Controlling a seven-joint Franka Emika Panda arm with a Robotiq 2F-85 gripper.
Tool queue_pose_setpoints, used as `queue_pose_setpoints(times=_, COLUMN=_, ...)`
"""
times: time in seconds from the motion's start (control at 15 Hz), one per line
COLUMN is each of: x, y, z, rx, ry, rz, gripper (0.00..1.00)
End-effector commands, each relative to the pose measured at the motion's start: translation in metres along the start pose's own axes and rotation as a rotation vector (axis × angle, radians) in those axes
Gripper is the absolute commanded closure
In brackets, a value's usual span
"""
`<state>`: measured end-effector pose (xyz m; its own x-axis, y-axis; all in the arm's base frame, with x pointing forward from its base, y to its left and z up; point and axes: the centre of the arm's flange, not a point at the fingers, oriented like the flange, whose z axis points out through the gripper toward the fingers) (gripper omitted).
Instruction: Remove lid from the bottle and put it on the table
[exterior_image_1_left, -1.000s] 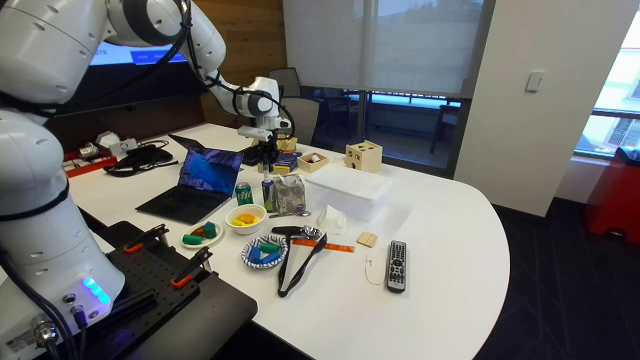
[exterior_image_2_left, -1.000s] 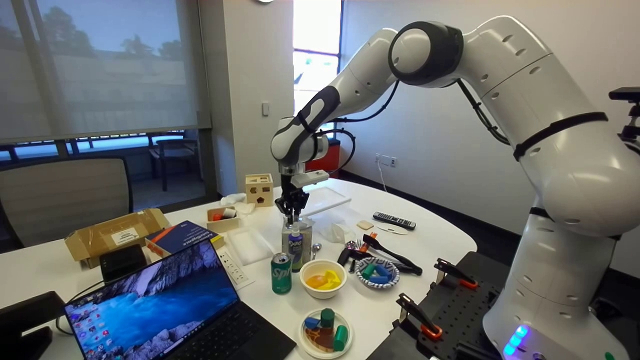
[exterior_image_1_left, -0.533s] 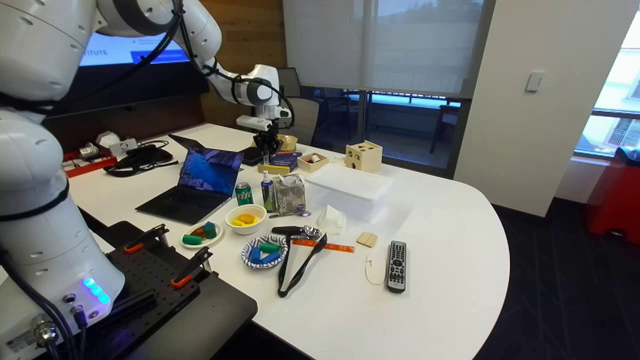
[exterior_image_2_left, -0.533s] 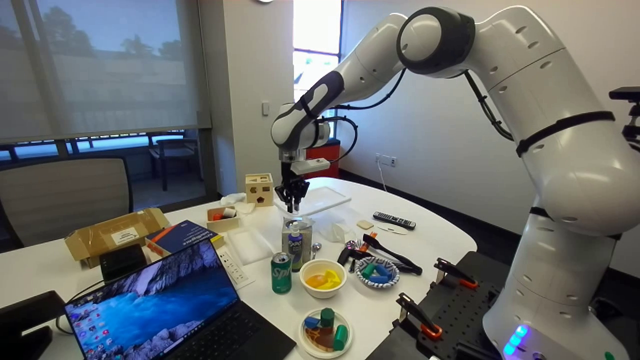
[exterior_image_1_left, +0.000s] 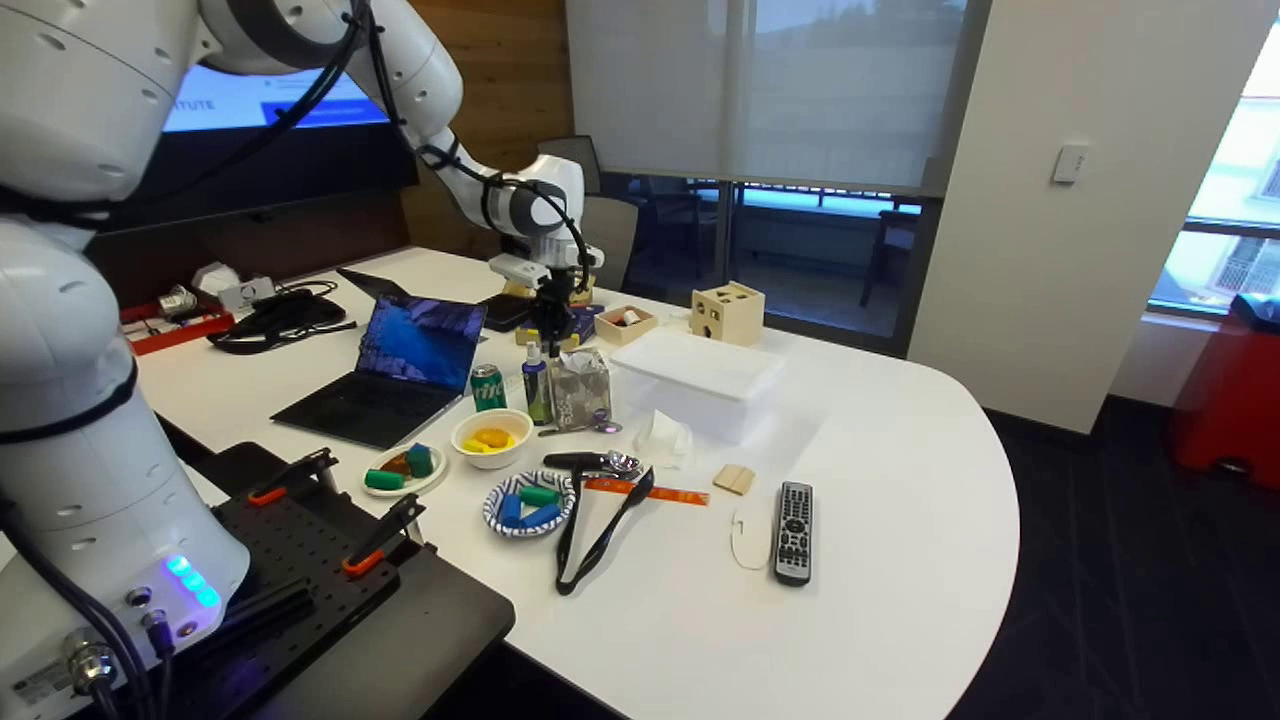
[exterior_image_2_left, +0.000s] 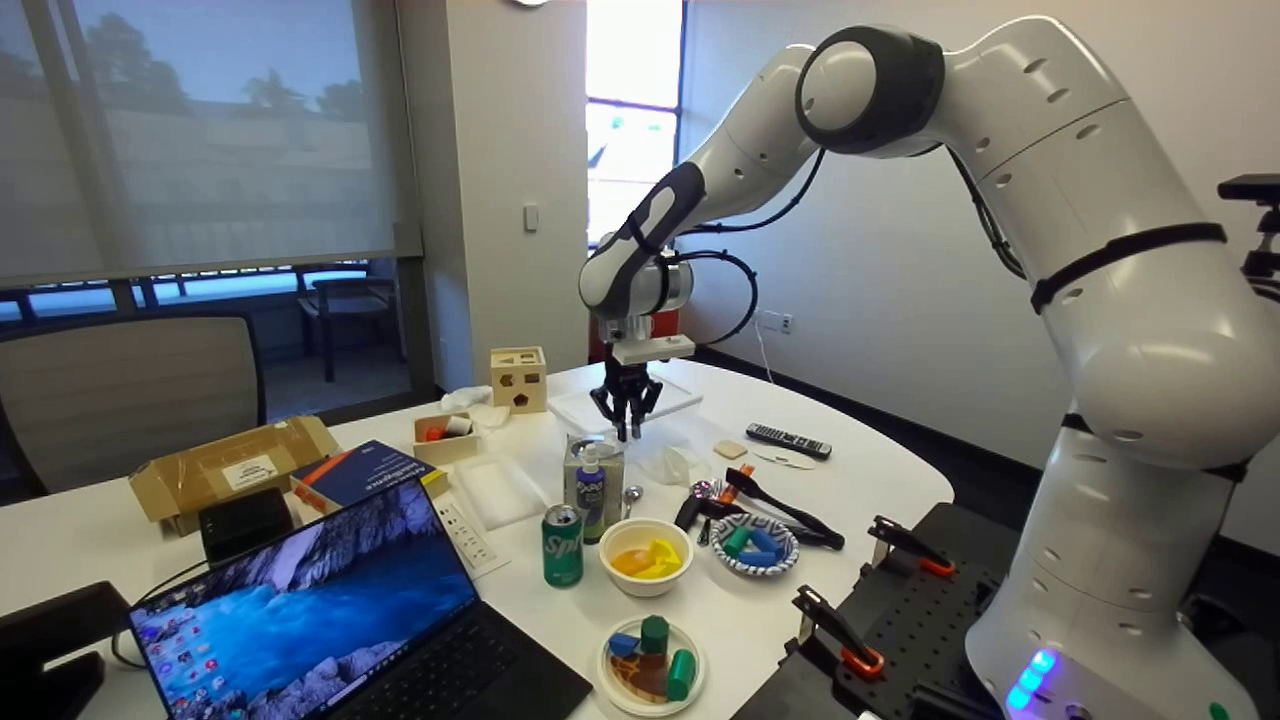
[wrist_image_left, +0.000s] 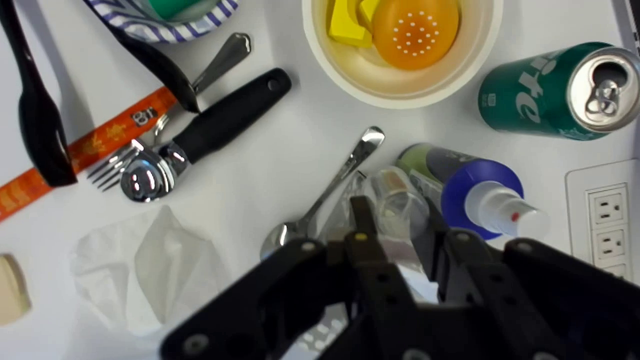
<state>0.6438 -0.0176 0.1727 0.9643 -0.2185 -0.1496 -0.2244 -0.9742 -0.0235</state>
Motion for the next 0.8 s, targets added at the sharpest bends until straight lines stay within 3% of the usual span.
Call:
queue_pose_setpoints(times=0.0, x=0.006, y=0.021, z=0.036, rx=0.056, ry=-0.014, rz=0.105, gripper=0.94)
queue_pose_setpoints(times=0.47, x=0.025, y=0.065, z=0.095, rx=0.036, ry=-0.049, rz=0.281, gripper=0.94)
queue_pose_setpoints(times=0.73, x=0.034, y=0.068, z=0.121, rx=0.032, ry=-0.071, rz=0.335, gripper=0.94)
